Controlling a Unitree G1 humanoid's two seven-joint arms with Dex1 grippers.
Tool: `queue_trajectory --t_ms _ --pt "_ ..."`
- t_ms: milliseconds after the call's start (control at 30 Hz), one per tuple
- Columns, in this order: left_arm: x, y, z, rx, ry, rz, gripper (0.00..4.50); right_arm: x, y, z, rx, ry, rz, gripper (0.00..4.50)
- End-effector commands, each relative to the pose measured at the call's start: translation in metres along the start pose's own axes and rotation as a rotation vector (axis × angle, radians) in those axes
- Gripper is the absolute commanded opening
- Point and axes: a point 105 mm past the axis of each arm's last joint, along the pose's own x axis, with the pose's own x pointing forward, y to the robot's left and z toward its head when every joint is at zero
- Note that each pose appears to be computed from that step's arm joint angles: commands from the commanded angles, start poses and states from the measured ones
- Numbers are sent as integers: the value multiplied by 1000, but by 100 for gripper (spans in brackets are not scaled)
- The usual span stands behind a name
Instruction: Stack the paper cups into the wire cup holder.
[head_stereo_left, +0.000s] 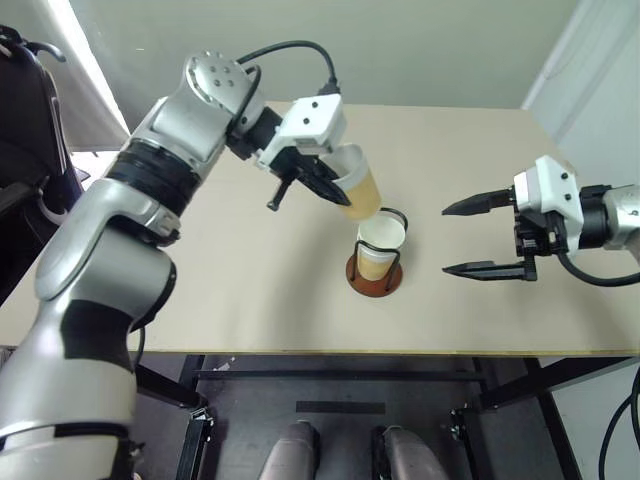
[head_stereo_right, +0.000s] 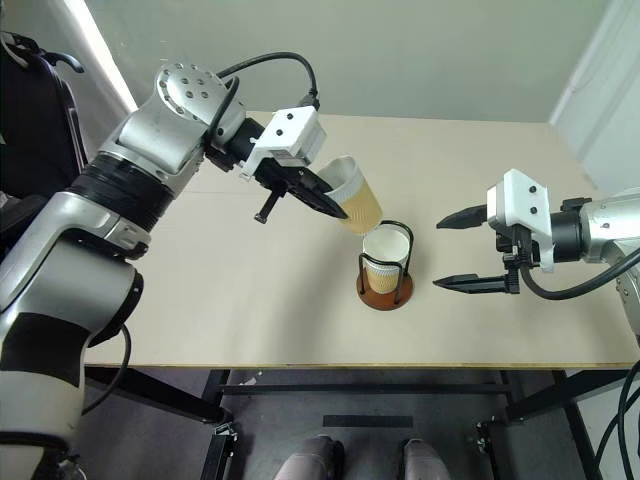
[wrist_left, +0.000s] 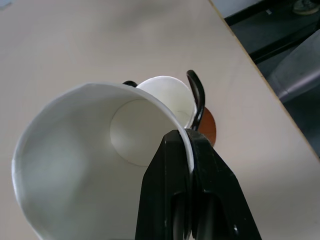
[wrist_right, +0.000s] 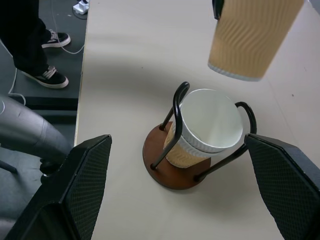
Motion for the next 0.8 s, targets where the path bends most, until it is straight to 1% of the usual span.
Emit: queue_trajectory --t_ms 33,233,500,800 --pt "1 3 13 72 -25 -19 4 -6 0 14 -49 -24 -32 434" --pt "9 4 15 80 -40 -33 4 -5 1 15 -50 -19 -32 434" --pt "14 1 8 75 -31 -43 4 -4 -1 15 -55 -20 -34 434" --pt "29 1 5 87 -46 -54 4 -2 -2 14 -59 -28 -38 434"
